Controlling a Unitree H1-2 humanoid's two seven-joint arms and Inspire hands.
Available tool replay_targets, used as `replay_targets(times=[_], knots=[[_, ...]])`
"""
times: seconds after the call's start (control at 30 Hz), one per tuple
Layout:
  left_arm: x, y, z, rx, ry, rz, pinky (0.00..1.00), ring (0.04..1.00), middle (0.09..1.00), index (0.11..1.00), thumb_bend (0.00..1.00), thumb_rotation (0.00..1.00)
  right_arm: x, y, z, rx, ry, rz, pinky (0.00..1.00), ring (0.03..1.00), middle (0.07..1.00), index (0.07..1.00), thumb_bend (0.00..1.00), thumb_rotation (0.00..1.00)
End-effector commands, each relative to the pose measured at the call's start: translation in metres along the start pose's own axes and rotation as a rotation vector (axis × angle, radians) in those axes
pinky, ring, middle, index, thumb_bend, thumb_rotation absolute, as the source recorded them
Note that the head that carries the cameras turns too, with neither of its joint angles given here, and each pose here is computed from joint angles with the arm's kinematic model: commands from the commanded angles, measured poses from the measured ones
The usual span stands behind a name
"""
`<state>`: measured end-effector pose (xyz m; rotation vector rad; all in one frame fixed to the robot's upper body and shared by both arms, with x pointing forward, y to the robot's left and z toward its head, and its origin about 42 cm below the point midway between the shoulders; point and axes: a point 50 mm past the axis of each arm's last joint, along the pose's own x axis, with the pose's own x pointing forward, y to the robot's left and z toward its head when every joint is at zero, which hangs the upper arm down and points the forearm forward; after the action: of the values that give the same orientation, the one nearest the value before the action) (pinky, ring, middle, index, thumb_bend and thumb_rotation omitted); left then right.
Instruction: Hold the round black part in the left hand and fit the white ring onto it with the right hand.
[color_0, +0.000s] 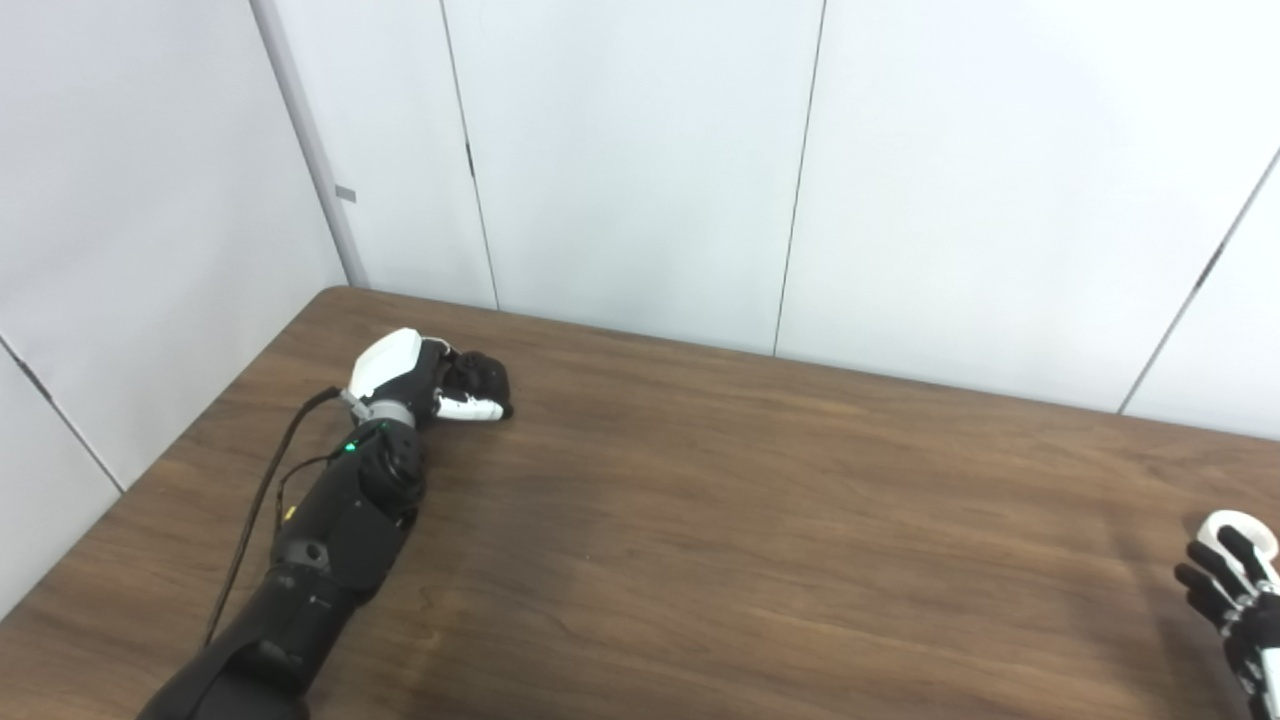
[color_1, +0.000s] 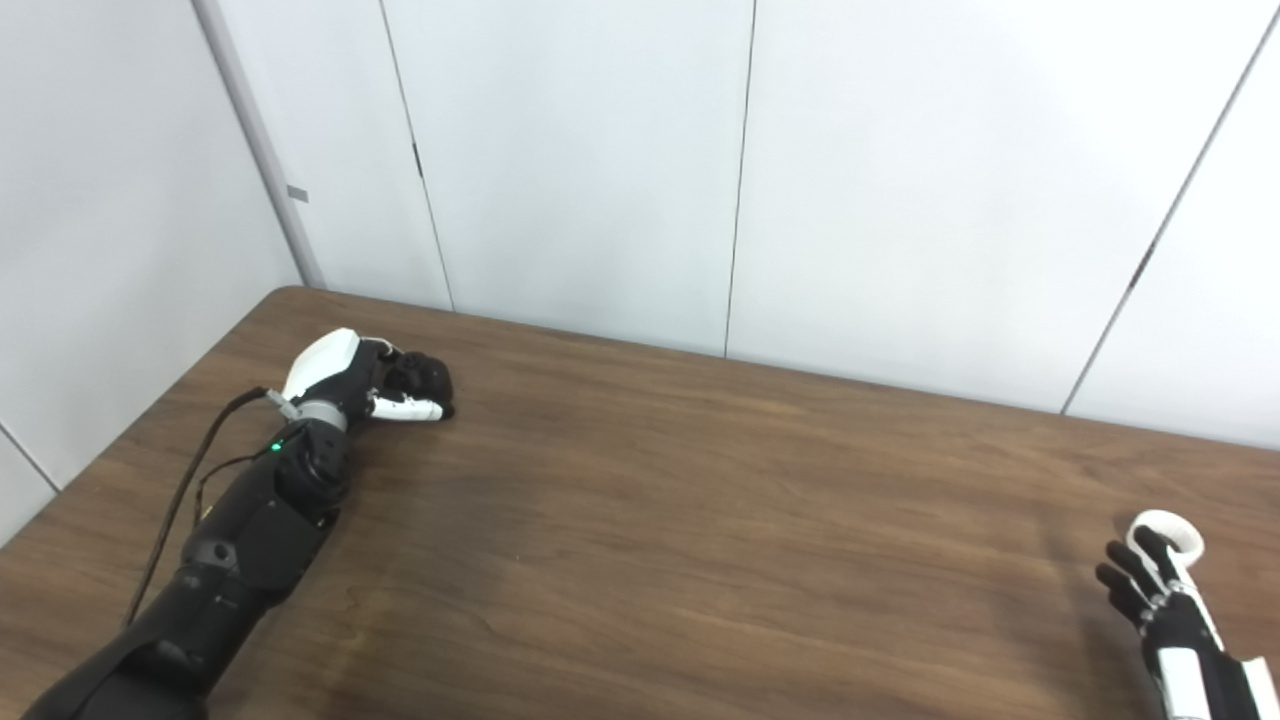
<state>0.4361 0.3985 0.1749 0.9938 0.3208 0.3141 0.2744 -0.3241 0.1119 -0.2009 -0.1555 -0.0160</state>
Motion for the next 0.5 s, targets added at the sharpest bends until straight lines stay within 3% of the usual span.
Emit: replay_targets(times=[0.0,0.1,0.47], knots=[[0.0081,0.0290,0.0171,-0.035,-0.058,0.096,1.00,0.936,0.813,0.513,0.59,0.10,-0.0407,0.0244,-0.0385,0.076,0.160,-0.004,0.90,0.873,0.900,0.939,0.55,1.00],[0.0070,0.0290,0.0165,-0.044,-0.067,0.107,1.00,0.937,0.799,0.486,0.53,0.06,-0.0408,0.0238,-0.0385,0.067,0.161,-0.003,0.90,0.871,0.898,0.938,0.54,1.00],[0.0017,0.0290,0.0168,0.016,-0.099,0.110,1.00,0.906,0.755,0.484,0.52,0.05,-0.0411,0.0239,-0.0380,0.076,0.160,-0.002,0.90,0.872,0.895,0.934,0.53,1.00]])
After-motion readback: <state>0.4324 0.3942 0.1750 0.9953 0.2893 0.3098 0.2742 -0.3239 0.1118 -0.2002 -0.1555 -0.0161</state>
